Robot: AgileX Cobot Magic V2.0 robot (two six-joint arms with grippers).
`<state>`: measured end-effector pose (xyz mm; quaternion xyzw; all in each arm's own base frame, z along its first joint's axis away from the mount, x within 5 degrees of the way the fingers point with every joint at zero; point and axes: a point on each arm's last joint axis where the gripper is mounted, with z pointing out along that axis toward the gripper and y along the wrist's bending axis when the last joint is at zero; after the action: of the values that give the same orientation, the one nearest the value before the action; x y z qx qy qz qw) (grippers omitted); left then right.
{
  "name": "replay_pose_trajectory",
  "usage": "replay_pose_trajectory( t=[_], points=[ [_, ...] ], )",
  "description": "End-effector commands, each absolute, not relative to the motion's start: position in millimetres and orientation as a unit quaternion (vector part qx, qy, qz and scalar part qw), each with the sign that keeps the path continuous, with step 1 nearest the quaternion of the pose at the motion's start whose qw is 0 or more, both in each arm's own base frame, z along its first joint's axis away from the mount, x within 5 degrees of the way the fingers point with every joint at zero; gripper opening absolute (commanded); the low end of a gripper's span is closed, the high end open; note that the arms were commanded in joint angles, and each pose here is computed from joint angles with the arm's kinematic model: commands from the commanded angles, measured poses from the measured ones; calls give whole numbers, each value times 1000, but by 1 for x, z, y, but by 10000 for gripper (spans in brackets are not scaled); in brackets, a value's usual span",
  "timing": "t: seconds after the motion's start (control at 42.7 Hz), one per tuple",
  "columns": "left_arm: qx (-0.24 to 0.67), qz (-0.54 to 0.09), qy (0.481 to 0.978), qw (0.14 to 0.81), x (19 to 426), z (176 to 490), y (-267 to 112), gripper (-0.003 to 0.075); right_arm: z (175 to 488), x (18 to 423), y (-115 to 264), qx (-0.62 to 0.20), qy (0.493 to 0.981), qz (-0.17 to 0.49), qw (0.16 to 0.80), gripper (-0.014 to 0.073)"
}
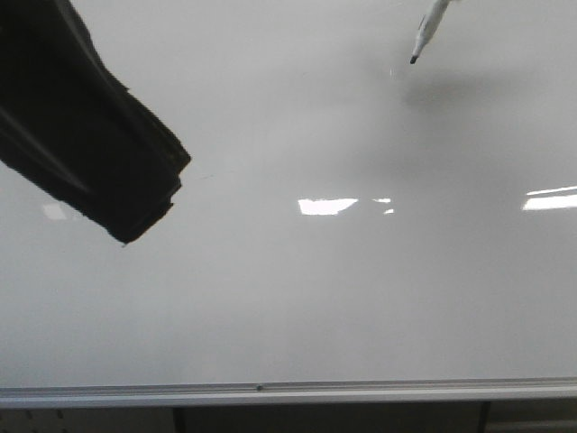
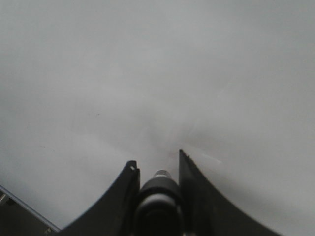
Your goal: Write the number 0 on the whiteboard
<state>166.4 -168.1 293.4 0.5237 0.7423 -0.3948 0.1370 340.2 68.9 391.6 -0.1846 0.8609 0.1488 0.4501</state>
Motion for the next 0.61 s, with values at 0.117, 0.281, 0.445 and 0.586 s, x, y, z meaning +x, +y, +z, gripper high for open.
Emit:
replay_pose_trajectory(
  t=[0.117,0.281,0.445,0.586],
  points=[
    [521,-418,725,167,163,313,-171,-20,416,349,67,-174,836,146,500,-59],
    [521,-418,725,167,163,313,-171,-20,414,352,68,-172,835,145,503,-59],
    [521,-418,725,167,163,313,-171,-20,410,356,70,-174,837,144,499,-59],
    [521,-418,725,167,163,313,-171,-19,405,360,70,-173,840,143,494,-59]
  ],
)
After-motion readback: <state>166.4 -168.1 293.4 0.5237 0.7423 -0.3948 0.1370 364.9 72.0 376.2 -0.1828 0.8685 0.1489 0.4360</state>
